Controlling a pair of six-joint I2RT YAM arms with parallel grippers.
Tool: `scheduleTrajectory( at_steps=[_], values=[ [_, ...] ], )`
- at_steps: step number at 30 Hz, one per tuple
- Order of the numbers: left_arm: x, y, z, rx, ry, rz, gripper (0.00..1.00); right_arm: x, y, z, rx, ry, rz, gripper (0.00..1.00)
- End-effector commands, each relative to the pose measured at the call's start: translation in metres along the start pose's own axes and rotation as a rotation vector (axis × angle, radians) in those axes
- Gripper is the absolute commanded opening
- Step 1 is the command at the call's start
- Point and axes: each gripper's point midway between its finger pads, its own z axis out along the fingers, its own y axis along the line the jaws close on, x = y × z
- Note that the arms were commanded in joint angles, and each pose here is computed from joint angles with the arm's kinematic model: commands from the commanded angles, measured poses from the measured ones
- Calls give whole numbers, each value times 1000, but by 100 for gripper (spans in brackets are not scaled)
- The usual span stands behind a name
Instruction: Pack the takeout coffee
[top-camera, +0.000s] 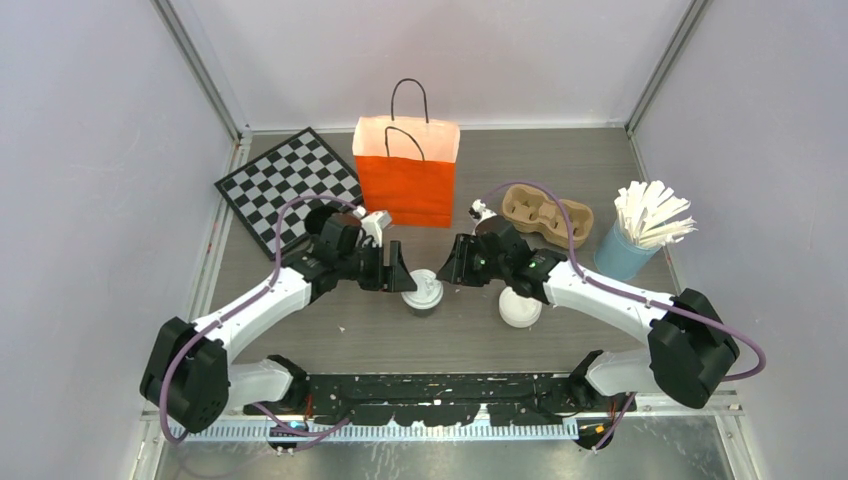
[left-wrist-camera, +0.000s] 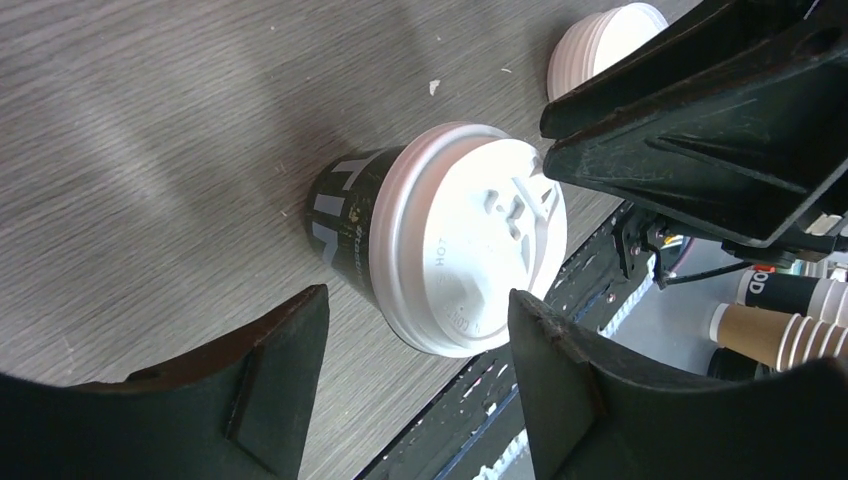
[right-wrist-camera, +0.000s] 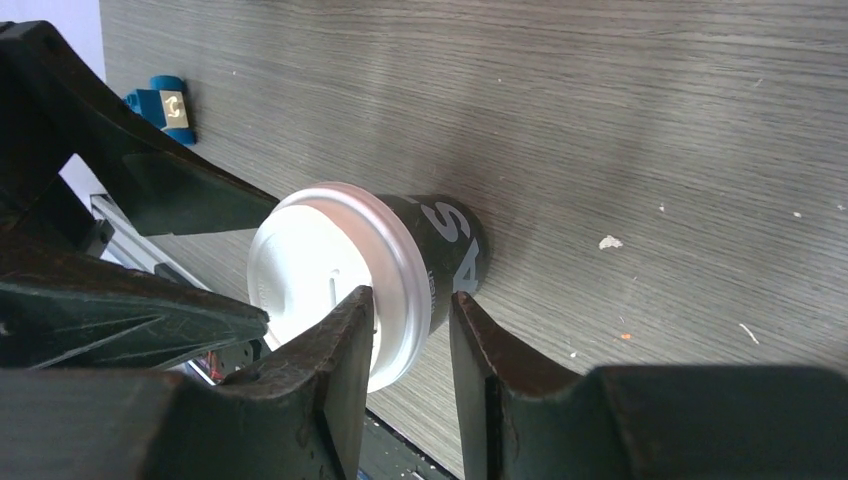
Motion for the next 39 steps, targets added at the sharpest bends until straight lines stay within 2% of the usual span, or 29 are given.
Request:
scheduleTrajectory(
  at_steps=[1,6,12,19,24,30,37,39],
  values=[
    [-2,-6,7,54,1,-9,66,-12,15,-2,-47,-39,-26,38],
    [2,1,11,36,17,-6,61,-11,17,3,-53,-23,-30,38],
    [3,-1,12,58,5,9,47,-8,12,5,-40,-15,-39,37],
    [11,6,18,56,23,-4,38,-3,3,8,-19,-24,-22,35],
    [18,18,19,-2,42,-5,37,0,-2,9,-5,-13,-25,34],
    [19,7,25,85,50,-27,37,-3,4,6,-24,-20,-13,34],
    [15,-7,30,172,55,-29,38,-20,17,-17,-44,-86,-32,51],
    [14,-11,32,200,55,-32,38,-22,17,-20,-38,-96,-40,53]
  ],
)
